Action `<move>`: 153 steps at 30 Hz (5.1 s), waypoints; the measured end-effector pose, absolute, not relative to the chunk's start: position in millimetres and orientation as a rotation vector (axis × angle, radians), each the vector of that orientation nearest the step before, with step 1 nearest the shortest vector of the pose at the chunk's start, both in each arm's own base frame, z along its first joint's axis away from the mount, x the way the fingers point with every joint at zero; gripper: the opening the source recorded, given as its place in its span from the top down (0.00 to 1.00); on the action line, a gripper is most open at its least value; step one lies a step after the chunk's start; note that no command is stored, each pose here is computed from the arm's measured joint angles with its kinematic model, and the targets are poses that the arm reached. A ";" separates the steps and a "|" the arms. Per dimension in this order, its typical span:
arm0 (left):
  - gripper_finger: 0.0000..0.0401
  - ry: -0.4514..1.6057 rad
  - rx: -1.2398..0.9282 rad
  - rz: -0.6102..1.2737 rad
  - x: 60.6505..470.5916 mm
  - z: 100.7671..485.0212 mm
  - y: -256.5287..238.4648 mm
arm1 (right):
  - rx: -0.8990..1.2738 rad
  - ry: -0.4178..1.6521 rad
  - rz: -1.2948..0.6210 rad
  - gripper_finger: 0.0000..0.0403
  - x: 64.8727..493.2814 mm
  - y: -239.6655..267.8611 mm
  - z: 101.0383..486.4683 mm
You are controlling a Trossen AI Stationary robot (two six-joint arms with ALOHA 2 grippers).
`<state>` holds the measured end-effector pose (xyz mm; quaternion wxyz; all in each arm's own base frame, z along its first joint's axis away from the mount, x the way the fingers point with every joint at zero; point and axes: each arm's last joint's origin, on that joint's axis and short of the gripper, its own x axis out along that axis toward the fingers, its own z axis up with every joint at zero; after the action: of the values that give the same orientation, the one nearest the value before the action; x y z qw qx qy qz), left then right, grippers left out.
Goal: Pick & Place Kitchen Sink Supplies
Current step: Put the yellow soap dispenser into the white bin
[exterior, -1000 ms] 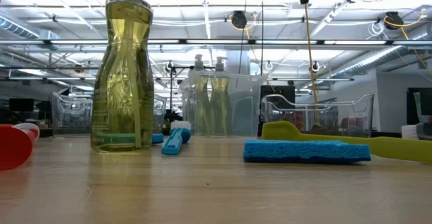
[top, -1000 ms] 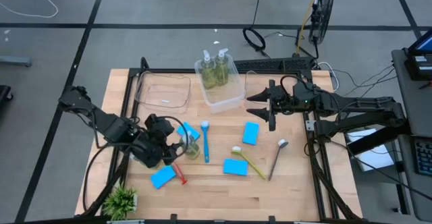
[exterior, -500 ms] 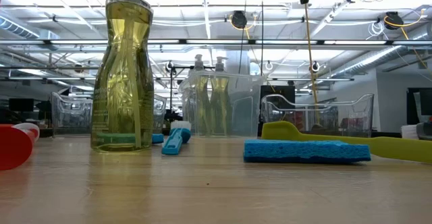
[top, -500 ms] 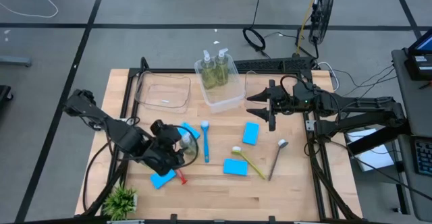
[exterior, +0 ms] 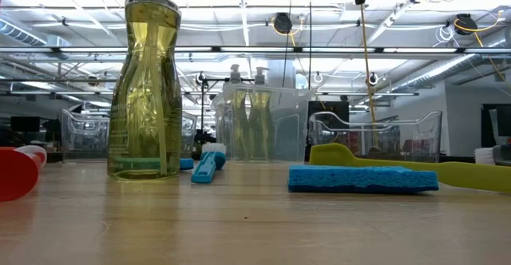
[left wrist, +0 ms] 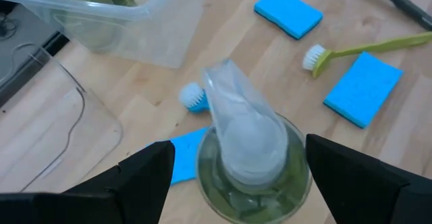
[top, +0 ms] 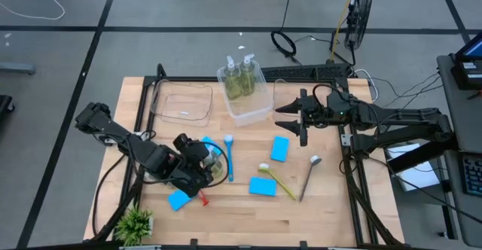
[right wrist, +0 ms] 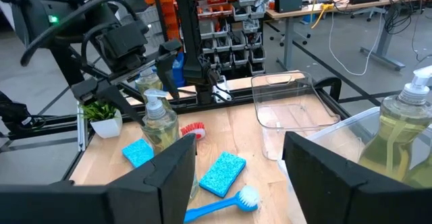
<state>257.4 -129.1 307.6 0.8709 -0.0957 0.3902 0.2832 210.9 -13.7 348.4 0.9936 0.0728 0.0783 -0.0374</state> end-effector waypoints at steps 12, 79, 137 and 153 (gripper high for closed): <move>0.29 0.798 -0.163 0.651 263.5 299.2 -119.8 | 0.146 0.157 -0.075 0.48 210.9 -13.6 348.3; 0.72 -0.111 0.117 0.504 286.5 425.0 56.1 | 0.149 0.154 -0.080 0.48 210.8 -13.8 348.6; 0.93 -0.028 0.047 0.387 365.9 328.7 149.6 | 0.150 0.157 -0.077 0.48 210.9 -13.7 348.4; 0.90 -0.041 0.081 0.384 331.9 370.6 133.4 | -0.007 0.252 -0.061 0.48 231.0 -15.1 330.7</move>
<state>331.9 133.4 370.6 0.9806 0.0405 -0.0205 0.1909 231.0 -15.1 330.7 0.9916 -0.0033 0.1255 -0.0306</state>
